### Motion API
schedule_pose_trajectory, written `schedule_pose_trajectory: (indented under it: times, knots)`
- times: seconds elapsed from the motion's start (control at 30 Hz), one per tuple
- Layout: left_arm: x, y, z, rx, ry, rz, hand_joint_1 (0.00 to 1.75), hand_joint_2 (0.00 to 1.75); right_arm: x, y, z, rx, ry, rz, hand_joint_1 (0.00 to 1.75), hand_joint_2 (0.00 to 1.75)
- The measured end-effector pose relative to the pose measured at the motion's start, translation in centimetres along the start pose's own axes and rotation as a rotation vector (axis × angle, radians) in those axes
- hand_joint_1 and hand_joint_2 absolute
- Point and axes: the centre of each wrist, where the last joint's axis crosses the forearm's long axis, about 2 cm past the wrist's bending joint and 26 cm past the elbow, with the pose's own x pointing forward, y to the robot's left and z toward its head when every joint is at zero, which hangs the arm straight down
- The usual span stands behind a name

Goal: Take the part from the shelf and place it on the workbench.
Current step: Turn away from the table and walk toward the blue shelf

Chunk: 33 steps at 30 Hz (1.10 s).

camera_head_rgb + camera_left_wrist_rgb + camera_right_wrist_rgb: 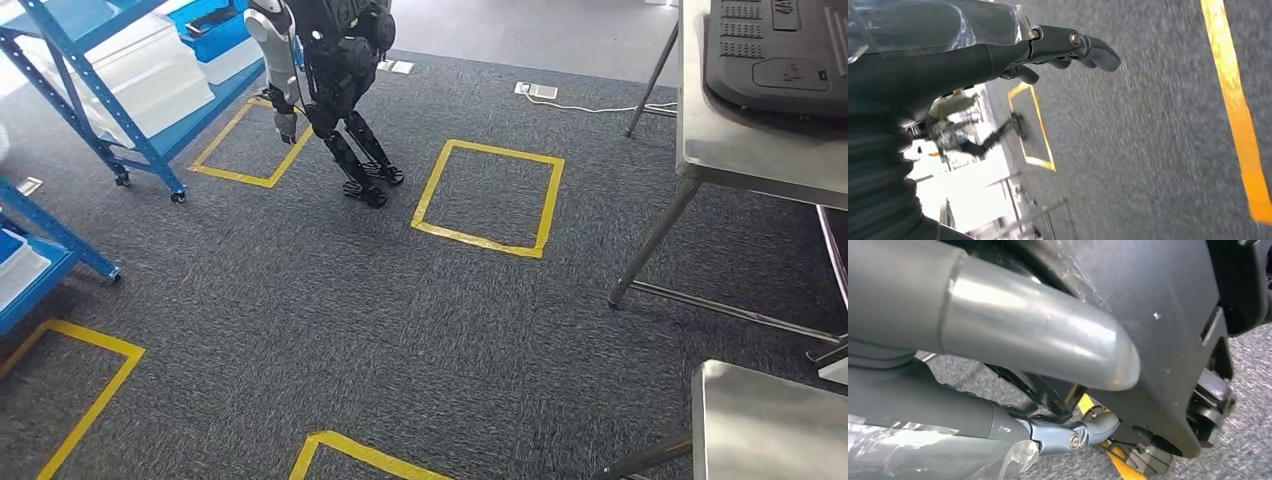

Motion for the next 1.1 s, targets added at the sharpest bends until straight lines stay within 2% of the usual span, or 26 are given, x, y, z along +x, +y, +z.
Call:
schedule_pose_trajectory:
  times: [1.1]
  knots:
    - [0.14, -0.41, 0.03, -0.012, -0.003, -0.012, 0.00, 1.75, 0.00, 0.11, -0.02, 0.018, 0.000, 0.008, 0.00, 0.00]
